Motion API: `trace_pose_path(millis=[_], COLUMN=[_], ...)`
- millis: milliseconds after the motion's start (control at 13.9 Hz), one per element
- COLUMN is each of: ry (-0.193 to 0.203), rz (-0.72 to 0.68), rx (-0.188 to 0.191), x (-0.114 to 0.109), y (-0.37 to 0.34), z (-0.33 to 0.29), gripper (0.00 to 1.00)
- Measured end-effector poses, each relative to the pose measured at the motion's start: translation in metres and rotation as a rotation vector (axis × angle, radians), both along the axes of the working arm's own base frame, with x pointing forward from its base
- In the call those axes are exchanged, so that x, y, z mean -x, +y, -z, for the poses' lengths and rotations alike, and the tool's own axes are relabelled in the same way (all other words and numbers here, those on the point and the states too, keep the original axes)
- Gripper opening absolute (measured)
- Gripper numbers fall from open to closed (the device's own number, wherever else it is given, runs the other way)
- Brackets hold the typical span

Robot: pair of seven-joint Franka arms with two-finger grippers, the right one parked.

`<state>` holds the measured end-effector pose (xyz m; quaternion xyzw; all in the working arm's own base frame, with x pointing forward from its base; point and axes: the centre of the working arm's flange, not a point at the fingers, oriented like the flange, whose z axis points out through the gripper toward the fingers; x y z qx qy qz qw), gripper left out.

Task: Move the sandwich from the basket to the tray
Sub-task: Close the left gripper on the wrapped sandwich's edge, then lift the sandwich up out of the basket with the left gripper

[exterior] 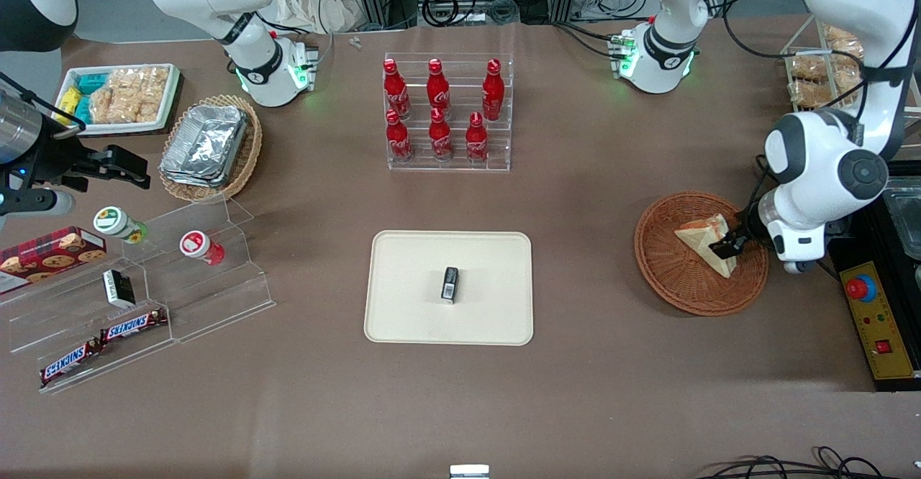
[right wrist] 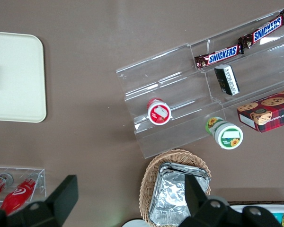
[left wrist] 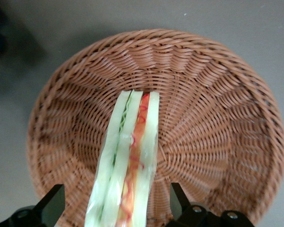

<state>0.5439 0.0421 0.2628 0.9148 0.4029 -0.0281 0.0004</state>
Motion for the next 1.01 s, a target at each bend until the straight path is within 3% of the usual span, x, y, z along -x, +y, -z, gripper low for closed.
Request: trace_pose_path(millis=[216,360,649,865,1009], ry=[-0.017,-0.011,0.002,0.044,0.054], rz=[-0.002,-0.004,0.003,0.09,0.147], rx=[0.013,0.016,0.012,-0.002,0.023], x=[0.001,0.002,0.003,-0.002,-0.012], y=[-0.002,-0.002,-0.002,-0.003,-0.015], z=[0.038,0.046,0.033,-0.048,-0.133], gripper=[1.0,0.95,0.48,0.37,0.33])
